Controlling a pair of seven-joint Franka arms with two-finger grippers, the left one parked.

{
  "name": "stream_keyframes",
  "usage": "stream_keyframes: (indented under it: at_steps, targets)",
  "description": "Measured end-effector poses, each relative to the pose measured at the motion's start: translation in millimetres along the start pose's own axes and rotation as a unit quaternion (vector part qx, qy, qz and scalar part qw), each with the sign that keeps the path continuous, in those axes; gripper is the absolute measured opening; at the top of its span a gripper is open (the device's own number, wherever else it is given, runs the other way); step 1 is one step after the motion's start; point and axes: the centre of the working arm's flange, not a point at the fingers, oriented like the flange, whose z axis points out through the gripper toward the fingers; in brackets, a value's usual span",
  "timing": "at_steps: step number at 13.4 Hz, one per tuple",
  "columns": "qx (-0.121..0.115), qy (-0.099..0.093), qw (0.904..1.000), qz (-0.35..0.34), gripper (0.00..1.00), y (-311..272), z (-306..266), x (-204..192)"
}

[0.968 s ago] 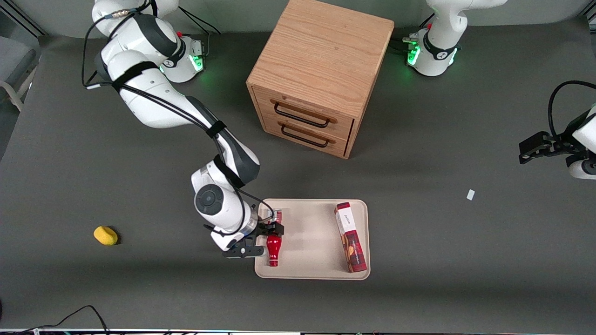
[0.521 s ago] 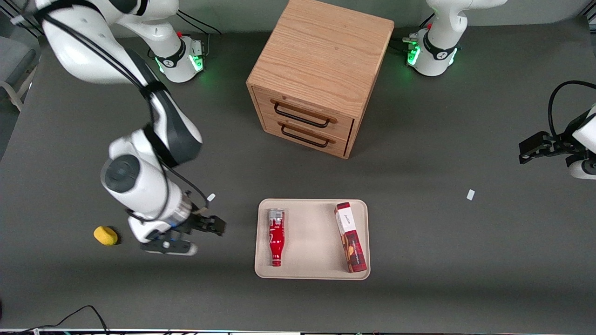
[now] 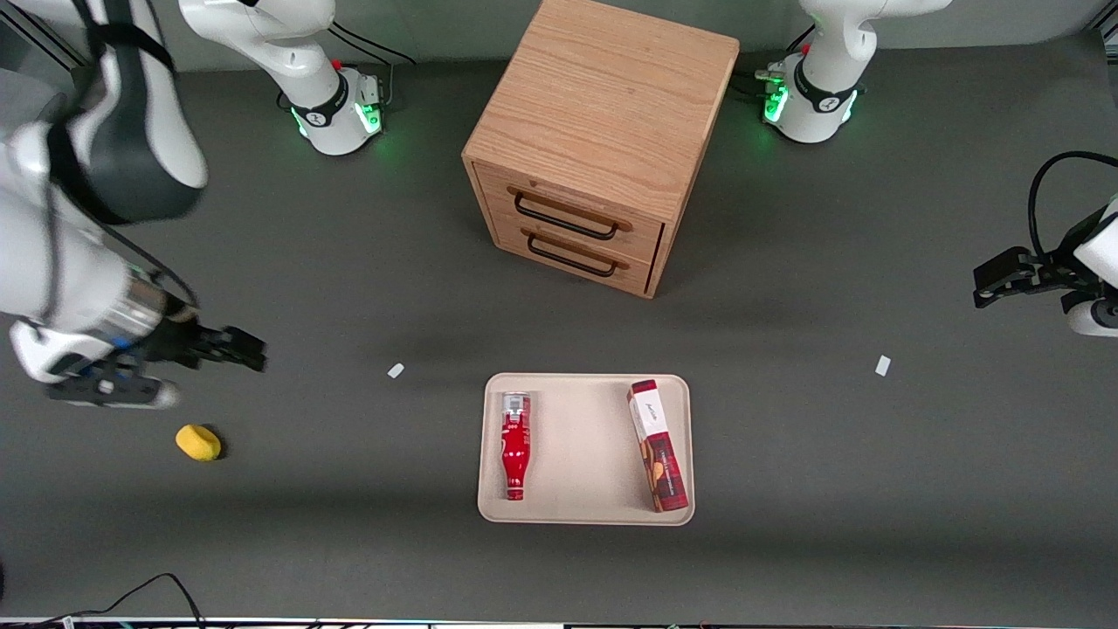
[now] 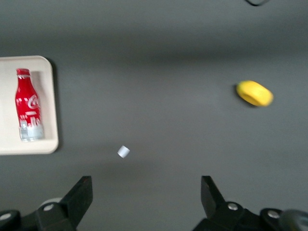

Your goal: Place coke bottle on tray

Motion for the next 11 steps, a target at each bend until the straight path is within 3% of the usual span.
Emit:
stream_keyframes:
  at_steps: [4, 7, 11]
  targets:
    - [-0.006, -0.018, 0.9998, 0.010, 1.00, 30, -59, -46]
    - [-0.004, -0.010, 0.9999, 0.002, 1.00, 33, -83, -71]
    - [-0.003, 0.002, 1.0000, -0.002, 1.00, 29, -87, -73]
